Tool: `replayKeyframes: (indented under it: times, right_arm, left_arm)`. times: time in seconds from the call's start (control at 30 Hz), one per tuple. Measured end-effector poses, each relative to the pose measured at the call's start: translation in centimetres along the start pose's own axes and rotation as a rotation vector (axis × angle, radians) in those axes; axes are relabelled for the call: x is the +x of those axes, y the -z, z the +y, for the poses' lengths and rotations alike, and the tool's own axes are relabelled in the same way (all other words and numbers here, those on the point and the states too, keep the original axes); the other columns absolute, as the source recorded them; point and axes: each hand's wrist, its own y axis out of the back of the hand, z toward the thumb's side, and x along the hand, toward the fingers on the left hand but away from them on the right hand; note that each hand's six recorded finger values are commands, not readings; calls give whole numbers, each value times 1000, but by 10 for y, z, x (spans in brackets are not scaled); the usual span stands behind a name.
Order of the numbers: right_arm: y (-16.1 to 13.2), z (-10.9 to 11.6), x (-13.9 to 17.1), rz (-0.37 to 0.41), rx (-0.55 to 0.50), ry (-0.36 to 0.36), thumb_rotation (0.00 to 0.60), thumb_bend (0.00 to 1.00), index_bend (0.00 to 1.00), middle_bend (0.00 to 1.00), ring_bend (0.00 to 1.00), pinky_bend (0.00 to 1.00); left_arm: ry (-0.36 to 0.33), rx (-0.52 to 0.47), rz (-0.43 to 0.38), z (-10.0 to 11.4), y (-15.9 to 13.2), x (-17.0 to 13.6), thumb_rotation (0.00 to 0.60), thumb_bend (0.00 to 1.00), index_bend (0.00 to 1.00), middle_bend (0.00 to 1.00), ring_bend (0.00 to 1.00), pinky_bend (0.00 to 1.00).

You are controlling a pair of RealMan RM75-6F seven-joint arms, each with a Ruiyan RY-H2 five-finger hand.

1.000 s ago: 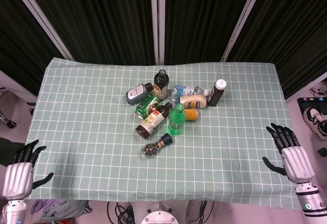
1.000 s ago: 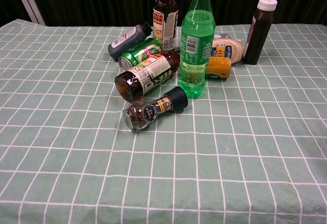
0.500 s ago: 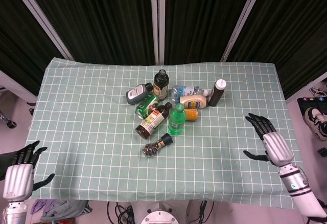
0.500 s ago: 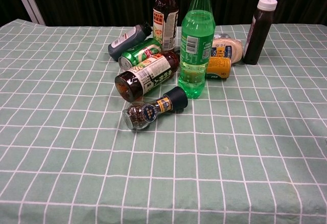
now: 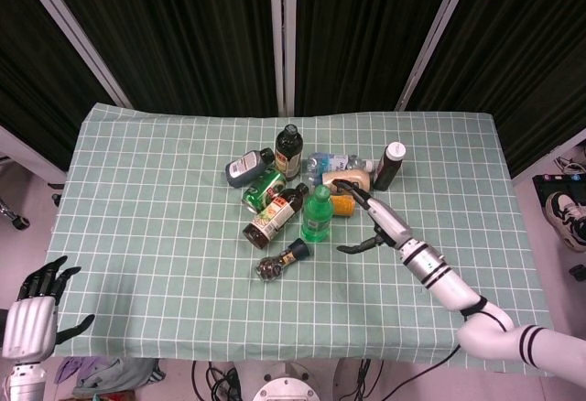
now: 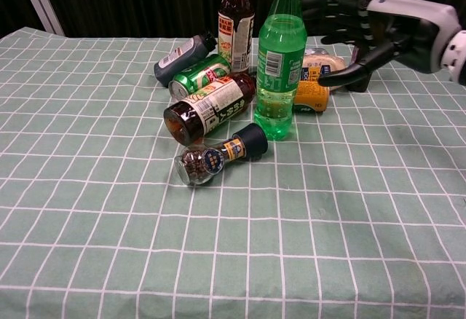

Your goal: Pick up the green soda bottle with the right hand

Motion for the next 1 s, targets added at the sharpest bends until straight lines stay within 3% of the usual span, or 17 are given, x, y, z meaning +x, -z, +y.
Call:
replayKeyframes:
  times: [0.13,0.2,0.27,0.3,0.37,0.47,0.53,0.6,0.8,1.0]
  right_arm:
    - [-2,-12,-23,11,-32,-11,600,0,0,8,0,27]
    - [-2,-16,-32,12,-42,-8,600,37,1,72,8,114]
    - [0,-20,-38,14,-46,1,600,148,52,183,76,241]
    - [0,-24,-42,16,-49,7,600,207,94,226,113,291]
    - [1,-30,-48,22,-54,16,600,425,284,352,244,446]
    - [0,-36,-54,44,-60,38,600,676,544,515,414,626]
    - [-5,-35,-53,75,-63,59,600,739,639,581,476,700]
    - [-12,-32,-49,119,-70,82,600,754,695,621,511,747]
    - [-54,-23,-24,283,-112,131,600,747,717,635,529,772]
    - [-117,-35,-2,445,-183,93,600,734,720,635,529,772]
  left_arm:
    - [6,0,14,-1,5,0,600,0,241,110,113,160]
    - [6,-2,19,-1,7,-1,600,0,241,110,113,160]
    - [8,-2,23,-2,9,-1,600,0,241,110,113,160]
    - [9,-3,25,-2,9,-2,600,0,241,110,113,160]
    - [8,-5,27,-2,10,-3,600,0,241,110,113,160]
    - [4,-10,30,-2,11,-5,600,0,241,110,113,160]
    - [0,-16,35,-1,12,-8,600,0,242,110,113,160]
    - [-2,-19,44,-1,15,-11,600,0,243,110,113,160]
    - [-6,-20,41,0,15,-14,600,0,243,110,113,160]
    - [-20,-24,32,2,11,-17,600,0,243,110,113,160]
